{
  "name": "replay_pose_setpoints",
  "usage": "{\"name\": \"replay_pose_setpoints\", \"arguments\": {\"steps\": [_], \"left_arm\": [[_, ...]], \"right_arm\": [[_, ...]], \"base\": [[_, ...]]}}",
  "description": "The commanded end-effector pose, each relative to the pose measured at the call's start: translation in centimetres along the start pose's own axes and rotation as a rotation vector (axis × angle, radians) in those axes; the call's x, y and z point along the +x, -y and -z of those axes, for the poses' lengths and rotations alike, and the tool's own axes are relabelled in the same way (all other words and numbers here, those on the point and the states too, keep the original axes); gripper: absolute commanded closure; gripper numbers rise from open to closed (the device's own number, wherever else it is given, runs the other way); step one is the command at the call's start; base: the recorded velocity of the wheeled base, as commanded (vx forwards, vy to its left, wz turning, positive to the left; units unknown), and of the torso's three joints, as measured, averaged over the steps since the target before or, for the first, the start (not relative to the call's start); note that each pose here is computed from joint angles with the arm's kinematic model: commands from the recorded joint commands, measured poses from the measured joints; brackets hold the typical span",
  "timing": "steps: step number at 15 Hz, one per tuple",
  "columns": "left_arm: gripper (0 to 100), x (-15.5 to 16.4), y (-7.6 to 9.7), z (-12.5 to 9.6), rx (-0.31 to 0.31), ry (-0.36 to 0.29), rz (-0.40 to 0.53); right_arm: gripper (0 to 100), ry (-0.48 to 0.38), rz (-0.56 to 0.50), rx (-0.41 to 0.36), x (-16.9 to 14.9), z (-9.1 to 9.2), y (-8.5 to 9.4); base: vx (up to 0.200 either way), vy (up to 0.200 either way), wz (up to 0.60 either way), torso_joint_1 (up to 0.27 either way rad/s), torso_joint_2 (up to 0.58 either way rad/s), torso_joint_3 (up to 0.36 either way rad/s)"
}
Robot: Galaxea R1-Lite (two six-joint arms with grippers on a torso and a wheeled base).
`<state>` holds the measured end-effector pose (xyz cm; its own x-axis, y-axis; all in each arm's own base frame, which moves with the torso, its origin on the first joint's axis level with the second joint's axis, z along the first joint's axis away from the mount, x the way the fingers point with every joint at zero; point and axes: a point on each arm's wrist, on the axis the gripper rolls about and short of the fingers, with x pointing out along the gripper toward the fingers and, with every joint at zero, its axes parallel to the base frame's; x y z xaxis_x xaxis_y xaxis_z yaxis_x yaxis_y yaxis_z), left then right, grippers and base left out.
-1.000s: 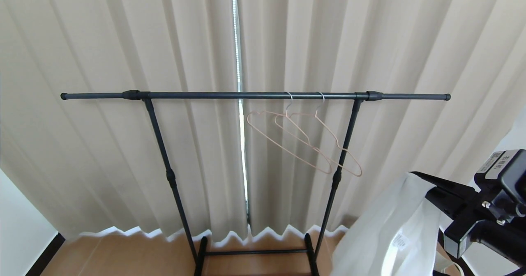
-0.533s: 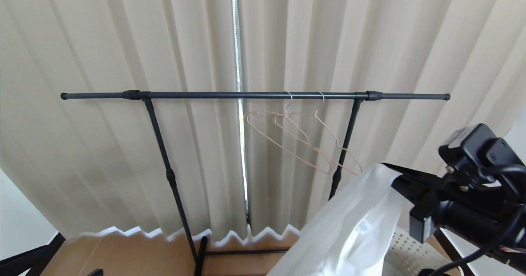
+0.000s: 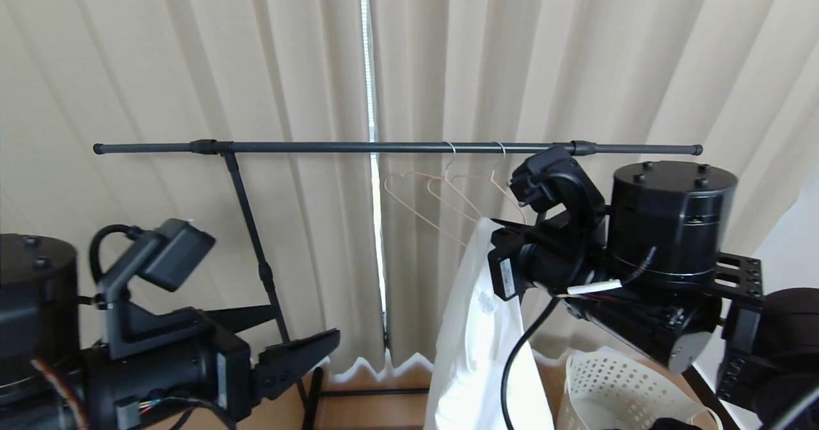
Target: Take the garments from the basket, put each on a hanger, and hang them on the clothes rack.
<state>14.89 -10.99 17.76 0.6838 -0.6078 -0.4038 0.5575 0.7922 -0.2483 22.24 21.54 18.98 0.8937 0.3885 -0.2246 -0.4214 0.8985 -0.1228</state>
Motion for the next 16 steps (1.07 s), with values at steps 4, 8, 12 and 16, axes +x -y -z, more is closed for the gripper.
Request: {"name": "replay_pose_setpoints", "arguments": {"steps": [4, 8, 12, 16], "left_arm": [[0, 6.5, 0.3, 2.3, 0.012, -0.081, 0.039], [0, 8.4, 0.2, 2.4, 0.0, -0.098, 0.026], [0, 9.9, 0.0, 2.8, -0.025, -0.102, 0.01], [0, 13.1, 0.1, 4.1, -0.008, -0.08, -0.164]], "right_arm": [[100, -0.034, -0.008, 0.052, 2.9, 0.9, -3.3], [100, -0.011, 0.025, 0.111, 3.3, 0.5, -4.6], [100, 0.012, -0.007, 0.141, 2.4, -0.1, -6.1], [100, 0.035, -0.02, 0.143, 1.0, -0.7, -7.1]], "base": [[0.0, 0.0, 0.0, 0.0, 0.0, 0.0], [0.0, 0.0, 0.0, 0.0, 0.0, 0.0], [0.0, 0.0, 0.0, 0.0, 0.0, 0.0], [0.0, 0.0, 0.0, 0.0, 0.0, 0.0]]}}
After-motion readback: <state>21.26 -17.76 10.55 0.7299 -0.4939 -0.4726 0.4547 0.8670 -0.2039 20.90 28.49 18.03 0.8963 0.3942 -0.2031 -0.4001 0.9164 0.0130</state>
